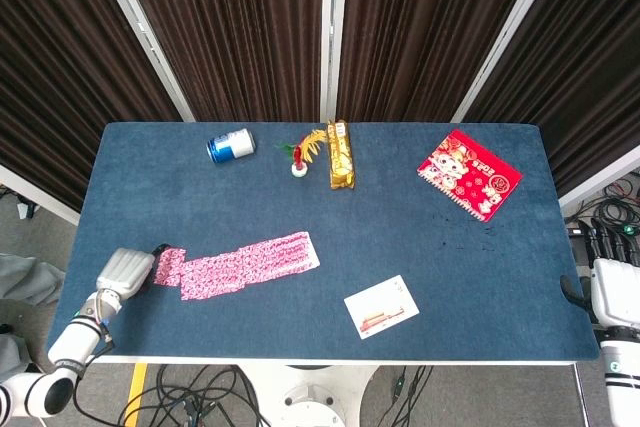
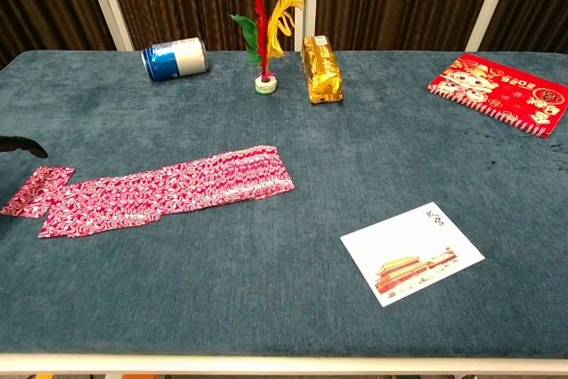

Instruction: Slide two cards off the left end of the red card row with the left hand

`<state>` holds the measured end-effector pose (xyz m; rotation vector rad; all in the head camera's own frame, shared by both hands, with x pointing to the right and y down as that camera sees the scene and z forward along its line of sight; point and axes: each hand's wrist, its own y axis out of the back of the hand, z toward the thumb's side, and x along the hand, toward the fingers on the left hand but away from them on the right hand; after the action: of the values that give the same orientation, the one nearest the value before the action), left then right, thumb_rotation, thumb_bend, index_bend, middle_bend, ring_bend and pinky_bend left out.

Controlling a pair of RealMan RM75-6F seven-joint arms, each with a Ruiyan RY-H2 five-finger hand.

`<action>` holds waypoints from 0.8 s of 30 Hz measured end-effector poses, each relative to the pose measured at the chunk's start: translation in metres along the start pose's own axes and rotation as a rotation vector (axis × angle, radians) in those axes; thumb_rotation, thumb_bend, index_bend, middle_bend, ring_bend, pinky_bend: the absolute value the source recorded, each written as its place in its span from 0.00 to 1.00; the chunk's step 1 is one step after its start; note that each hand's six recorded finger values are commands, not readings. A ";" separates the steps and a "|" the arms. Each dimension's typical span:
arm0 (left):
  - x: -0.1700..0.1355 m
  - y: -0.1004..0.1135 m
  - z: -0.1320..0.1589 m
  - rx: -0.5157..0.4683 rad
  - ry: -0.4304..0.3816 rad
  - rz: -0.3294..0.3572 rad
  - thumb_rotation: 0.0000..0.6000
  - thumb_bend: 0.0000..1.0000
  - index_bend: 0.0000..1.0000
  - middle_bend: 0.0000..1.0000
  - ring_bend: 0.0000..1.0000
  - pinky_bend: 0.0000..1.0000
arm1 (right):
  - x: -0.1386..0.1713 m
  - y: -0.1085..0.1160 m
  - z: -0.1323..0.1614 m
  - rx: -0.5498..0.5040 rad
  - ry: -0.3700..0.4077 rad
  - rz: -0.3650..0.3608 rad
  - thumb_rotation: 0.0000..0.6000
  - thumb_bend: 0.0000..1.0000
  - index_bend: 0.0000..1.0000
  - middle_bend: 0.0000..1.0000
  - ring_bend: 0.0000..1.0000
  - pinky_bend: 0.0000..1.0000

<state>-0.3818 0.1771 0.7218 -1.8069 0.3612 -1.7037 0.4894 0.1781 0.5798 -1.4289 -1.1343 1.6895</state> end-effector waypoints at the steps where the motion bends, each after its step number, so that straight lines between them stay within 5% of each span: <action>1: -0.004 -0.001 0.004 0.005 -0.009 -0.004 1.00 0.76 0.14 0.86 0.84 0.76 | 0.000 -0.001 0.000 -0.001 0.000 0.002 1.00 0.25 0.00 0.00 0.00 0.00; 11: -0.021 -0.026 0.017 0.048 -0.034 -0.076 1.00 0.76 0.14 0.86 0.84 0.76 | 0.000 -0.001 -0.003 -0.003 -0.004 0.000 1.00 0.25 0.00 0.00 0.00 0.00; 24: -0.011 -0.025 0.004 0.050 0.013 -0.070 1.00 0.76 0.14 0.86 0.84 0.76 | 0.000 -0.004 -0.004 -0.002 -0.007 0.008 1.00 0.25 0.00 0.00 0.00 0.00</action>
<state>-0.3849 0.2032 0.7282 -1.7922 0.2617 -1.7570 0.4931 0.1802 0.5830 -1.4309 -1.1359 1.7008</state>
